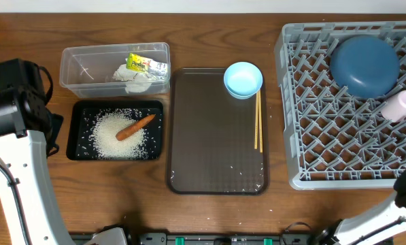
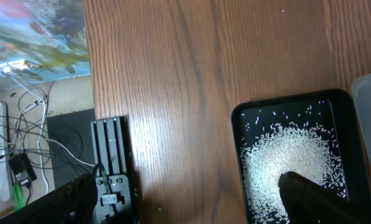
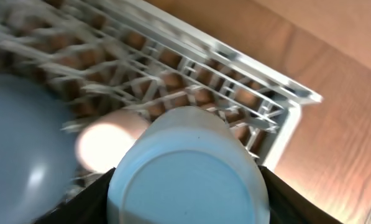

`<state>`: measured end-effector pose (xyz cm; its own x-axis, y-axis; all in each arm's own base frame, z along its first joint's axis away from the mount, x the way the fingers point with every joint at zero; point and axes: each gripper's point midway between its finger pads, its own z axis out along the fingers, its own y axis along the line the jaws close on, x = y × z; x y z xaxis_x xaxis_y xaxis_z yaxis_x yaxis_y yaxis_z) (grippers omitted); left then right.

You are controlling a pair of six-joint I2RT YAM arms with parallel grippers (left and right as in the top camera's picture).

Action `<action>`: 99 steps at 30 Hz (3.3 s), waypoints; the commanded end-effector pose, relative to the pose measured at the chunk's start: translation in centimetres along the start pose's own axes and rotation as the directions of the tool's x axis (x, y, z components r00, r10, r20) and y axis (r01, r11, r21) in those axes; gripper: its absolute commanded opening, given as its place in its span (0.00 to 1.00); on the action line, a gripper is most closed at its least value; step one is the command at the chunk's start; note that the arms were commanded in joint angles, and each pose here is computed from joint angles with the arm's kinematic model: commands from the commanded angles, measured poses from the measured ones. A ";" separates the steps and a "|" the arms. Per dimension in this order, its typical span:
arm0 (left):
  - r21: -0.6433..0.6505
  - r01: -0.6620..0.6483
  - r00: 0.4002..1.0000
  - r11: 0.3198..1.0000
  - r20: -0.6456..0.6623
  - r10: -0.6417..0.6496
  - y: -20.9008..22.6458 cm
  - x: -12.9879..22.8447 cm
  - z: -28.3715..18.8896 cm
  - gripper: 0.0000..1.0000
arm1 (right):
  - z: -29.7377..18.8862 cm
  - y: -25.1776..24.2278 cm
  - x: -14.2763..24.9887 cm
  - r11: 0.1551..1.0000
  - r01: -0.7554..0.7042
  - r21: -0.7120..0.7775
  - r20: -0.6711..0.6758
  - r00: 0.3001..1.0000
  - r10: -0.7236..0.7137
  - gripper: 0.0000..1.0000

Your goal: Sort waste into correct bins and load items into the dishwasher rack

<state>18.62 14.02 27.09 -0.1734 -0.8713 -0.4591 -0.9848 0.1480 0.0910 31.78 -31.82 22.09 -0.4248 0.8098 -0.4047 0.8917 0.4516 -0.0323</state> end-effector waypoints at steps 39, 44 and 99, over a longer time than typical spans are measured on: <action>-0.075 -0.037 0.999 0.997 -0.016 0.036 1.8 0.4 0.0 0.95 | -20.9 17.5 8.3 0.612 0.433 -0.662 0.380 0.898 -0.224 0.76; -0.075 -0.037 0.999 0.997 -0.016 0.036 1.8 0.4 0.0 0.95 | -21.8 23.5 15.3 0.544 0.659 -0.519 0.494 0.751 -0.438 0.76; -0.075 -0.037 0.999 0.997 -0.016 0.036 1.8 0.4 0.0 0.96 | -3.5 39.7 47.5 0.250 0.851 -0.462 0.241 0.392 -0.888 0.02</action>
<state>18.62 14.03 27.09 -0.1730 -0.8712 -0.4594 -0.9849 0.1476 0.0910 45.81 25.23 1.41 -0.9358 -0.1996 -0.2906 -0.2203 0.9746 0.0399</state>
